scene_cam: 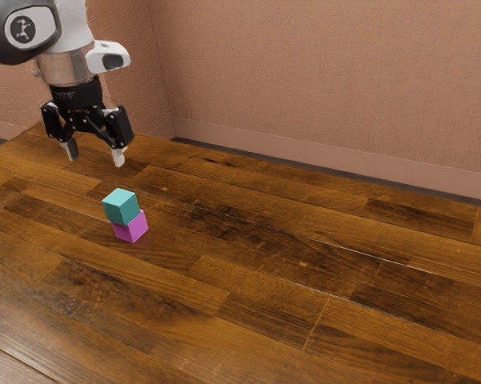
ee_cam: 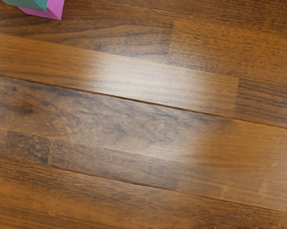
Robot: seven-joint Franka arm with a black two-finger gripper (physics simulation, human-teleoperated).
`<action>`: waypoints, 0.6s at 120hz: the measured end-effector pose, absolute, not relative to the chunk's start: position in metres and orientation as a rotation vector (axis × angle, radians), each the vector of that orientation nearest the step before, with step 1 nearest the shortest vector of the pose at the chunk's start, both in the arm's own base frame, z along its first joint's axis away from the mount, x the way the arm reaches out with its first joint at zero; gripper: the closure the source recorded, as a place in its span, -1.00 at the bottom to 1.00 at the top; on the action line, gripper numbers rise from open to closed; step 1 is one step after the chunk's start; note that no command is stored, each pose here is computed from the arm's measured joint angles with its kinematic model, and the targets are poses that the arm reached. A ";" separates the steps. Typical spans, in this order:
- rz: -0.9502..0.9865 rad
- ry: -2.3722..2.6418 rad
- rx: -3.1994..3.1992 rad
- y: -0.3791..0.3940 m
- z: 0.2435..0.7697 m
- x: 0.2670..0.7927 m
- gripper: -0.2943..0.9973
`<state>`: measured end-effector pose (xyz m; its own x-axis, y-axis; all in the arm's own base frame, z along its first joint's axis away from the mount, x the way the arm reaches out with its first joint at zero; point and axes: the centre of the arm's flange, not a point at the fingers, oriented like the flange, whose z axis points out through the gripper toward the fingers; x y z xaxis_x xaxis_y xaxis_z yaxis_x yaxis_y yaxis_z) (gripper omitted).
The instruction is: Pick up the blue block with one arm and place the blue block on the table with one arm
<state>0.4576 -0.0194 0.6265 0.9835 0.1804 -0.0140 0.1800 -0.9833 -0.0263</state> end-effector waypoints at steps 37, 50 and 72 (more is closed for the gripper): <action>0.086 -0.365 -3.086 0.018 0.584 0.456 -0.54; 0.138 -0.504 -3.038 0.063 0.542 0.433 -0.54; 0.109 -0.558 -3.011 0.091 0.489 0.446 -0.54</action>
<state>0.4465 0.0913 0.4889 0.9312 0.3603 -0.0559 0.3548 -0.9307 -0.0889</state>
